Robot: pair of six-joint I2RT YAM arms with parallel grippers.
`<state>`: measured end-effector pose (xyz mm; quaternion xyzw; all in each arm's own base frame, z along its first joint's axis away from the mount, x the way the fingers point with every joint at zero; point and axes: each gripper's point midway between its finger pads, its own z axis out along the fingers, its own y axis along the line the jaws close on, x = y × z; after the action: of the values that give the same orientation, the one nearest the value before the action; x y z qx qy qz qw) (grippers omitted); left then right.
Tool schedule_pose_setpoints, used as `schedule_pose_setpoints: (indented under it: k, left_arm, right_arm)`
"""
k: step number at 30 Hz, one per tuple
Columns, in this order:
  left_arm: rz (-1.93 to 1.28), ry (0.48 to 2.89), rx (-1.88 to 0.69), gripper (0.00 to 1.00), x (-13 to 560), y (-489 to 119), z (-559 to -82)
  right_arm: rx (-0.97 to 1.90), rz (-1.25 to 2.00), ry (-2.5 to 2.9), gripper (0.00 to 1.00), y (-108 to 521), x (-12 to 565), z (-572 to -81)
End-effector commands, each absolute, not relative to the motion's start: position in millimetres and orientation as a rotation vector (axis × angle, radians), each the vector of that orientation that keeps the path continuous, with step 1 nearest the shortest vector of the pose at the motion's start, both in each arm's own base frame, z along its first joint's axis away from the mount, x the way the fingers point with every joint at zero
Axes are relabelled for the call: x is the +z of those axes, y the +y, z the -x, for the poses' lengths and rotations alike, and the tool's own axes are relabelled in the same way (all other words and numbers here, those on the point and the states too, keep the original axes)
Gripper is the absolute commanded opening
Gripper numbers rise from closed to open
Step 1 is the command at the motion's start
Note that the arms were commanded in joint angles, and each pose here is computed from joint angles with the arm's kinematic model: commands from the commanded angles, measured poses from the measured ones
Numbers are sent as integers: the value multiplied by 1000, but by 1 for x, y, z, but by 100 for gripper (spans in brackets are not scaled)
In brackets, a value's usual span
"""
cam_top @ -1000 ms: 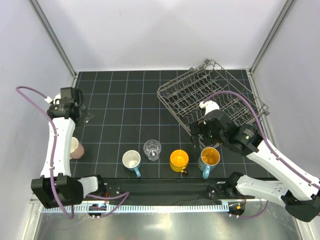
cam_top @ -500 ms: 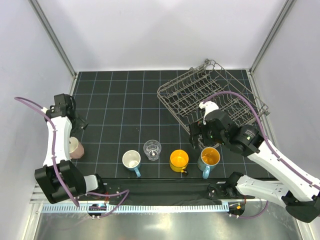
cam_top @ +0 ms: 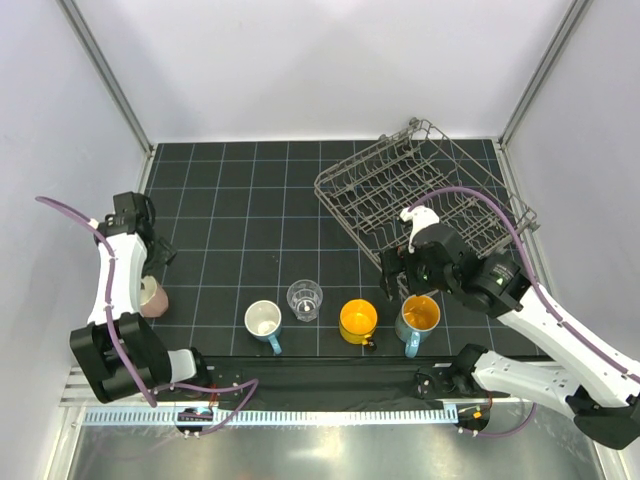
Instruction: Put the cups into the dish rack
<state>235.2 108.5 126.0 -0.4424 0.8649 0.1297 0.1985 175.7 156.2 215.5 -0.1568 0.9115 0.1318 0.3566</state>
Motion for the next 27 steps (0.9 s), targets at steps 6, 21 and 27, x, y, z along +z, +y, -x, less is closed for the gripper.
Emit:
schedule_pose_setpoints:
  k: [6, 21, 27]
  left_arm:
    - [1280, 2391, 413, 70, 111, 118, -238]
    - [1293, 2375, 450, 20, 98, 121, -234]
    - [1252, 2344, 419, 1, 117, 120, -234]
  right_arm:
    - [343, 419, 2320, 100, 157, 217, -178]
    - [311, 420, 2322, 100, 150, 212, -177]
    - [305, 428, 2330, 100, 150, 208, -176]
